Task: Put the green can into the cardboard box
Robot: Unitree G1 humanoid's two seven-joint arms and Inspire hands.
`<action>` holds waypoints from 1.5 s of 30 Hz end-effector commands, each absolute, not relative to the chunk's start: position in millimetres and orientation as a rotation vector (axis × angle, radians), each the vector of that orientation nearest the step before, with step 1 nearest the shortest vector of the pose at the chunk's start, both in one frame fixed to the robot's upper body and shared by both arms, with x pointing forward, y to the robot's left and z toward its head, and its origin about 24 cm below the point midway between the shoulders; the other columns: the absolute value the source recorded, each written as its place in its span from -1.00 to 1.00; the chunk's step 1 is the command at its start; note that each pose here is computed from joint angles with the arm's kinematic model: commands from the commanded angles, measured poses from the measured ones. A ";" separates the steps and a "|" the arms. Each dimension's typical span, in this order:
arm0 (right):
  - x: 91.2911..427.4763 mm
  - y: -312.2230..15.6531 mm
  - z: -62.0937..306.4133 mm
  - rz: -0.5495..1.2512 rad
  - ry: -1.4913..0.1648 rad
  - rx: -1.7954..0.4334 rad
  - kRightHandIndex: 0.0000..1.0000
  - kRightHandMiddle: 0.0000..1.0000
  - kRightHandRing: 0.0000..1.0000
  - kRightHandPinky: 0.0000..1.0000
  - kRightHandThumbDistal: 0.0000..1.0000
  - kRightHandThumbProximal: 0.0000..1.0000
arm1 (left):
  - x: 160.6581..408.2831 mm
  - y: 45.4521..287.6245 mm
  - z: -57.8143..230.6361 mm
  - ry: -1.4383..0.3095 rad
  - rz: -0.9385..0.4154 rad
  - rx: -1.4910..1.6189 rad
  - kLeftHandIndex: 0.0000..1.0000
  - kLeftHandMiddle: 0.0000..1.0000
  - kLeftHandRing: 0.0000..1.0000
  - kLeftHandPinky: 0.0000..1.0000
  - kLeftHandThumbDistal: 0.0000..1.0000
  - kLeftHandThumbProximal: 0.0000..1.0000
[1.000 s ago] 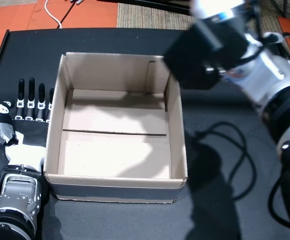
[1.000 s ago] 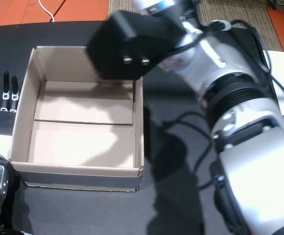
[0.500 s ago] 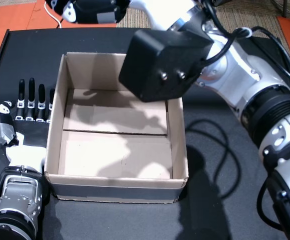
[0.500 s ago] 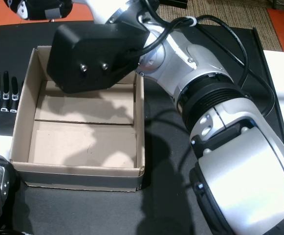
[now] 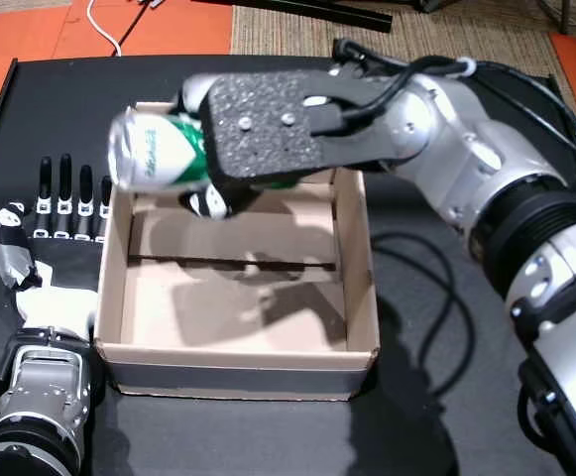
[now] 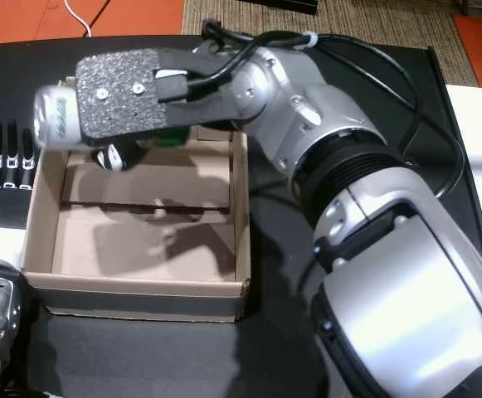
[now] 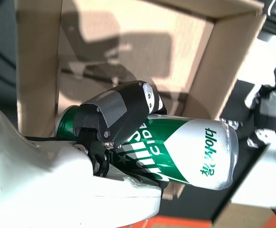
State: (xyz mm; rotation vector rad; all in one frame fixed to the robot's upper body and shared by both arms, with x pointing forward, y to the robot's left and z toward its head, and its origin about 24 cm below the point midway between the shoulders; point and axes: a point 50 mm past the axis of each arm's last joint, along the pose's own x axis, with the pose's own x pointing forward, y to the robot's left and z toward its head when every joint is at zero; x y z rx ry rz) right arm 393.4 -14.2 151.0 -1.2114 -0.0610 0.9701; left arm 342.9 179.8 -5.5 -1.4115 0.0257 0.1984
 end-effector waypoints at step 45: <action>397.7 -26.6 169.3 0.689 -0.395 -1.107 1.00 1.00 1.00 1.00 1.00 -0.05 | 333.7 176.8 -19.7 0.099 0.250 -1.414 -0.15 -0.08 0.11 0.32 -1.00 0.62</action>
